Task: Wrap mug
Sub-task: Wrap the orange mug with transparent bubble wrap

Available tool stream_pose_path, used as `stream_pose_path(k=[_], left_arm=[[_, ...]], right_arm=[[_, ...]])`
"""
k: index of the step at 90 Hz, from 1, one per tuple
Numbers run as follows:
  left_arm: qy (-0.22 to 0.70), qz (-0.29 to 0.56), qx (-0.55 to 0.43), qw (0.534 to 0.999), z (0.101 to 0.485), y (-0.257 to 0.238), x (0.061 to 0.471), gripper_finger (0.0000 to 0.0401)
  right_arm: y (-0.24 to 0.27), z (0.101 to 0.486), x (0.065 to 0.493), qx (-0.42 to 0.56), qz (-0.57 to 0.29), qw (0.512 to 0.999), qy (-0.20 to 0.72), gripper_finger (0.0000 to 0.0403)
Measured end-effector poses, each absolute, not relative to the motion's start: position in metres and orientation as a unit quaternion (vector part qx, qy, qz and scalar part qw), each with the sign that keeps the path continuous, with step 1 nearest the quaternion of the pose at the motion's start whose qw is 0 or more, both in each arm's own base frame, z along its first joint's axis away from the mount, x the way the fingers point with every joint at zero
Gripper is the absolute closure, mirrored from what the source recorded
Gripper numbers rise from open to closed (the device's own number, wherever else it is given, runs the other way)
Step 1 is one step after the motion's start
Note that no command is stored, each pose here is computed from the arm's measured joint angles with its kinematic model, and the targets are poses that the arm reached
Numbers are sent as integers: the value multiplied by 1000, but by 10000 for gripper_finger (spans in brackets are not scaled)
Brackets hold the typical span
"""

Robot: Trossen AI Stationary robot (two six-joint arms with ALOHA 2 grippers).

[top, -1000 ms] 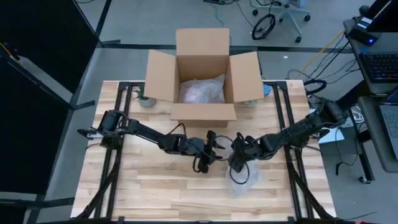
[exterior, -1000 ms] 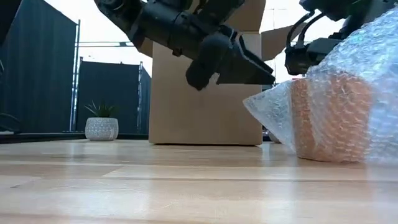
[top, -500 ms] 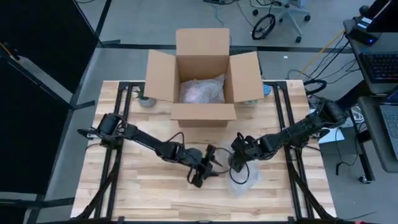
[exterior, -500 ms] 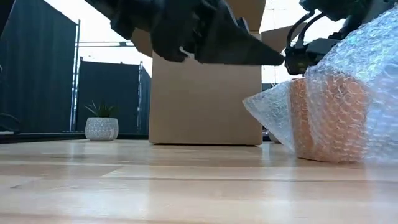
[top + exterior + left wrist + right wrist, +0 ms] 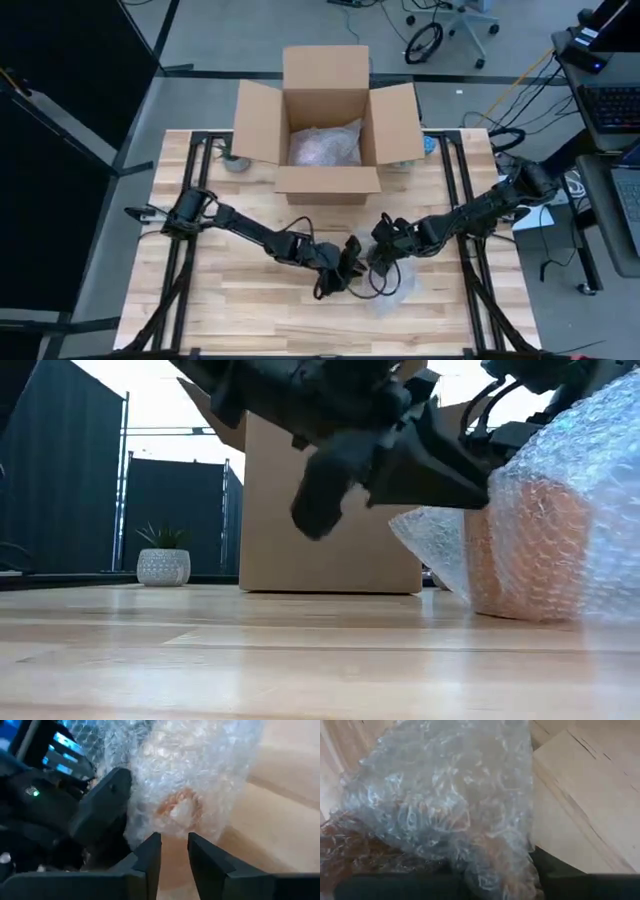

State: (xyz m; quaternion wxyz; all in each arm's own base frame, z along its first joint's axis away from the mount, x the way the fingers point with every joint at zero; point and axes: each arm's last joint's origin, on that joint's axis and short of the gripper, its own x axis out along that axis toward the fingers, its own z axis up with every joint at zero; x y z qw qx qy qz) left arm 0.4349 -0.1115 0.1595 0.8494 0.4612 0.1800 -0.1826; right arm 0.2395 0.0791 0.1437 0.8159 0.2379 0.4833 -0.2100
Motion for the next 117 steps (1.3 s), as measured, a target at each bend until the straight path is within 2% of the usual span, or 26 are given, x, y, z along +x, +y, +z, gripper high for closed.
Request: stream_pose_path(k=[22, 36, 59, 76, 93, 117], left_arm=[[181, -152, 496, 835, 161, -111, 435, 325], [173, -161, 519, 822, 162, -107, 436, 321], [154, -142, 522, 827, 171, -107, 438, 265], [162, -126, 542, 815, 172, -107, 437, 234], [185, -169, 527, 812, 158, -98, 439, 238], [161, -223, 486, 830, 132, -100, 446, 250]], right_arm=[[79, 144, 240, 237, -210, 816, 483, 340], [79, 143, 240, 237, -210, 816, 483, 340], [79, 144, 240, 238, -208, 818, 481, 340], [79, 144, 241, 236, -206, 819, 480, 340], [79, 144, 241, 237, -204, 820, 479, 340], [79, 144, 242, 242, -201, 821, 476, 339]])
